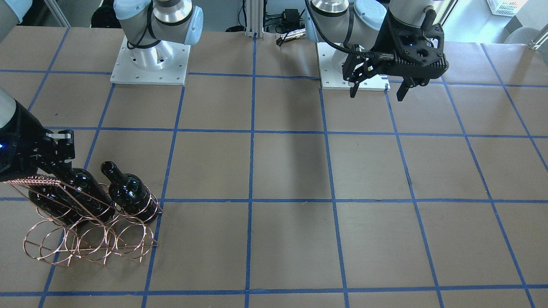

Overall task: Place wine into wine basket
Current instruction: 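Lower the bottle into the empty rack slot beside the other bottles, then open the right gripper and raise it away from the rack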

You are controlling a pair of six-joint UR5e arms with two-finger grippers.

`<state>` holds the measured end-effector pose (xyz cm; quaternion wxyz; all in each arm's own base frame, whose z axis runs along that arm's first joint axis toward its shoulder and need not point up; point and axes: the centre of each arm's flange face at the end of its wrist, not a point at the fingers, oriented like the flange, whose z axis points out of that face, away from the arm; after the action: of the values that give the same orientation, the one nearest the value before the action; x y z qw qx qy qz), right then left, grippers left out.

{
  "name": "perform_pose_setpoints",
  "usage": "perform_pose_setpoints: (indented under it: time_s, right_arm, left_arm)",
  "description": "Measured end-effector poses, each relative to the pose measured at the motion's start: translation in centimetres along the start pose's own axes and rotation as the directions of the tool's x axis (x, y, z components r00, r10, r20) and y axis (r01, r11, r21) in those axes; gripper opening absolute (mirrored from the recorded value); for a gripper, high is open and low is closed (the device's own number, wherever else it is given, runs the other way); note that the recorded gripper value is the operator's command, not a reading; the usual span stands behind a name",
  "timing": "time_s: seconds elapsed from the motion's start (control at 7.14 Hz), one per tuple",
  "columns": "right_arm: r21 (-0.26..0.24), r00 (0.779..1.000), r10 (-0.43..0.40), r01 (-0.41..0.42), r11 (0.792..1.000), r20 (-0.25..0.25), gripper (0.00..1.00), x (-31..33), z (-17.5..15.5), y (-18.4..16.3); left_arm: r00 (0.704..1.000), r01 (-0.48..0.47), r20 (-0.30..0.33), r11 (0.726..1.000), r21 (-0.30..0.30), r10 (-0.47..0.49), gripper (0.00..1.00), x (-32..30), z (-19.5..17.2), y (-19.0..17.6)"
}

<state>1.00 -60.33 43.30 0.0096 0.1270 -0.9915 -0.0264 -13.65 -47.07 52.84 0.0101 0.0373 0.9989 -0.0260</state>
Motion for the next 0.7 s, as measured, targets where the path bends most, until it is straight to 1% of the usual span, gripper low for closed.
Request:
perform_pose_setpoints:
  time_s: [0.14, 0.28, 0.42, 0.56, 0.7]
  right_arm:
    - [0.002, 1.000, 0.001, -0.001, 1.000, 0.000, 1.00, 0.0, 0.1, -0.1]
    - [0.013, 1.000, 0.002, -0.002, 1.000, -0.005, 1.00, 0.0, -0.1, 0.0]
    - [0.039, 1.000, 0.005, -0.004, 0.999, -0.018, 1.00, -0.2, -1.3, 0.4]
    - [0.071, 0.999, 0.008, -0.006, 0.997, -0.034, 1.00, -0.9, -3.7, 1.6]
    - [0.098, 0.999, 0.017, -0.012, 0.995, -0.046, 1.00, -2.3, -7.0, 4.0]
  left_arm:
    - [1.000, 0.005, -0.012, 1.000, 0.000, -0.005, 1.00, 0.1, 0.0, 0.0]
    - [0.999, 0.015, -0.044, 1.000, -0.003, -0.015, 1.00, 0.2, -0.2, 0.2]
    - [0.998, 0.023, -0.065, 1.000, -0.009, -0.023, 1.00, 0.1, -0.3, 0.3]
    - [0.998, 0.025, -0.063, 1.000, -0.011, -0.026, 1.00, 0.0, -0.4, 0.5]
    - [0.998, 0.026, -0.056, 1.000, -0.012, -0.026, 1.00, -0.1, -0.4, 0.5]
